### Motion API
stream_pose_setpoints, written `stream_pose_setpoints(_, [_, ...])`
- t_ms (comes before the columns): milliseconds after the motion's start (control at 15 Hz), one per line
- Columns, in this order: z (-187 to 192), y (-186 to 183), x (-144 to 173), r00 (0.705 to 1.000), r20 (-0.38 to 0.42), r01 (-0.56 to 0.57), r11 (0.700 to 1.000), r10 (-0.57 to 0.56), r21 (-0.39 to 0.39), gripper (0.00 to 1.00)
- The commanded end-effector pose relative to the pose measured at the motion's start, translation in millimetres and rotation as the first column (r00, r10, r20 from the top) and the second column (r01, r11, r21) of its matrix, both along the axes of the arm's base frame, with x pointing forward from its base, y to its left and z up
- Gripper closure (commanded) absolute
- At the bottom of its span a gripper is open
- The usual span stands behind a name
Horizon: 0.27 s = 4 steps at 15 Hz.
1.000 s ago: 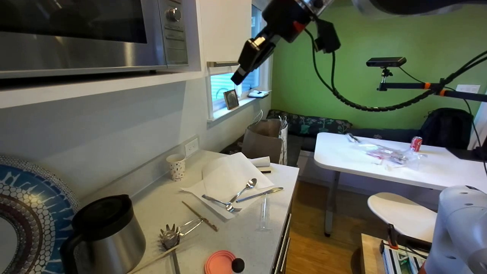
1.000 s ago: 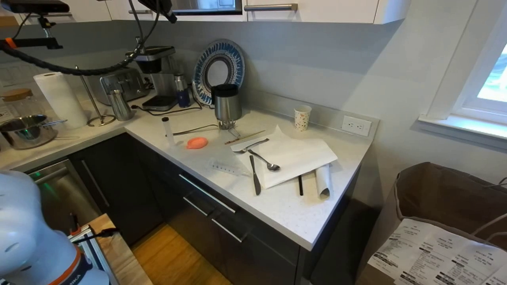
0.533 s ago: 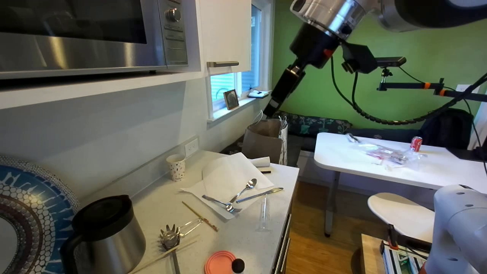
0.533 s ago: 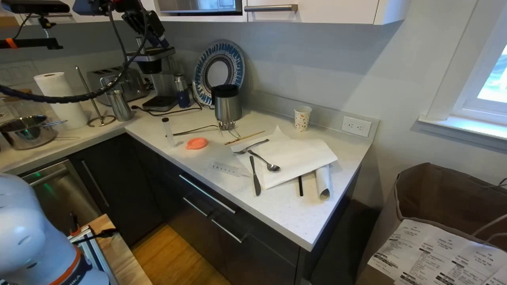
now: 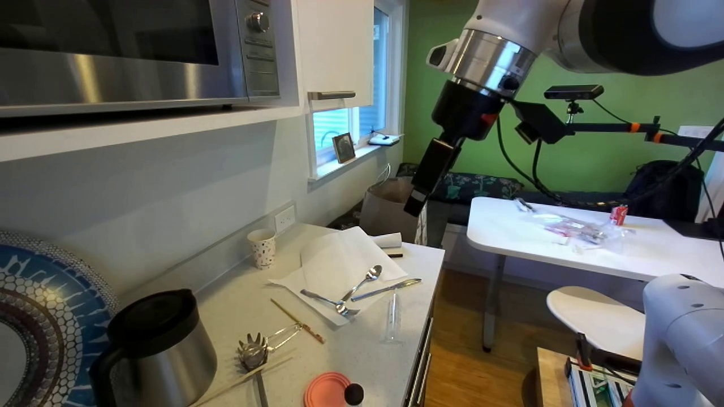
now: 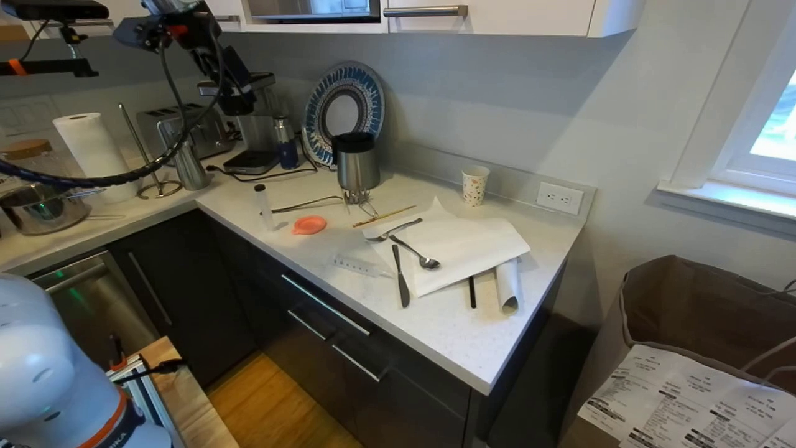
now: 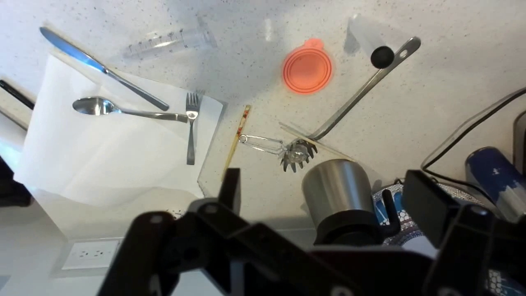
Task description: Shut the microwave door
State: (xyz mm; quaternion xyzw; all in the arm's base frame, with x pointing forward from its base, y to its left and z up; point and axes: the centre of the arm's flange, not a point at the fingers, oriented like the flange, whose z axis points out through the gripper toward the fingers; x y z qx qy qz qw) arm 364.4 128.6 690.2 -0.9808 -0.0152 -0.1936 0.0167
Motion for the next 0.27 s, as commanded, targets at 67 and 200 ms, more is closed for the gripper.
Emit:
stream_pose_setpoints(67, [1.1, -0.6, 0.5, 1.0, 0.002, 0.001, 1.0, -0.001, 0.001, 0.0])
stream_pose_setpoints(200, [1.9, -1.6, 0.7, 1.0, 0.003, 0.002, 1.0, -0.002, 0.002, 0.0])
